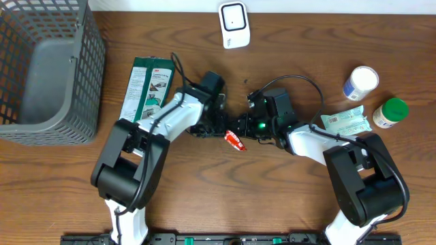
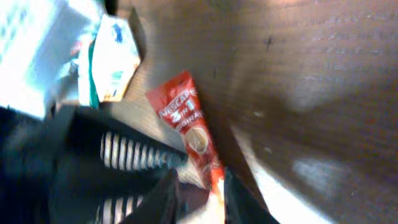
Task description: Scan the item barcode
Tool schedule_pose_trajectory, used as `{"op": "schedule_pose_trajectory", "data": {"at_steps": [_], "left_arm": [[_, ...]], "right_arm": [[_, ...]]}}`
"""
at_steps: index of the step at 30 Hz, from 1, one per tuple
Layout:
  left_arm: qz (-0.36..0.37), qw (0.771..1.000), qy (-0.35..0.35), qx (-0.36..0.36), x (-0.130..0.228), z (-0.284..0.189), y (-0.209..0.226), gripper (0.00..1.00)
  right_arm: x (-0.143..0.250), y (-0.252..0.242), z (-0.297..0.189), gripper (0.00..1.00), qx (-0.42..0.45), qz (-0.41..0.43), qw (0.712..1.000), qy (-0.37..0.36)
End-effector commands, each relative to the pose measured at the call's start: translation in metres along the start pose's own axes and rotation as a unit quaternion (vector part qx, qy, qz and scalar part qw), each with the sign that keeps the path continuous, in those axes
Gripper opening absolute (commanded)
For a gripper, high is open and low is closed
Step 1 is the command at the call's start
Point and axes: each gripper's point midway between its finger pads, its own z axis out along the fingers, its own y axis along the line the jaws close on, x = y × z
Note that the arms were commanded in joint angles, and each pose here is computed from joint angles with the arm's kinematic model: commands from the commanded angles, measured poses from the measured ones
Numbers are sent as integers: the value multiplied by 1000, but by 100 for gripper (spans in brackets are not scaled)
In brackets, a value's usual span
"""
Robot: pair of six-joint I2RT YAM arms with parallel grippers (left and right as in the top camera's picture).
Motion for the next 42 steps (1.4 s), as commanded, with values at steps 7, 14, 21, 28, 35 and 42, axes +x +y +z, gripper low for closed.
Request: {"op": "schedule_pose_trajectory", "data": {"at_steps": [7, 14, 21, 28, 35, 42], "left_arm": [[-23, 999, -28, -2, -21, 4, 24, 41], [-32, 998, -55, 4, -36, -15, 28, 45], [-59, 993, -104, 11, -52, -57, 46, 50], [-104, 988, -114, 5, -56, -73, 80, 50], [-121, 986, -118, 3, -58, -77, 93, 50], [-121, 986, -118, 3, -58, -77, 93, 50]], "right_arm": [[23, 17, -11, 41, 23, -108, 991, 81], [11, 18, -60, 50, 224, -285, 927, 99], [38, -11, -66, 42, 394, -384, 825, 128], [62, -34, -64, 39, 448, -443, 764, 135], [54, -44, -44, 41, 423, -490, 757, 91], [53, -43, -37, 22, 409, -500, 759, 83]]}}
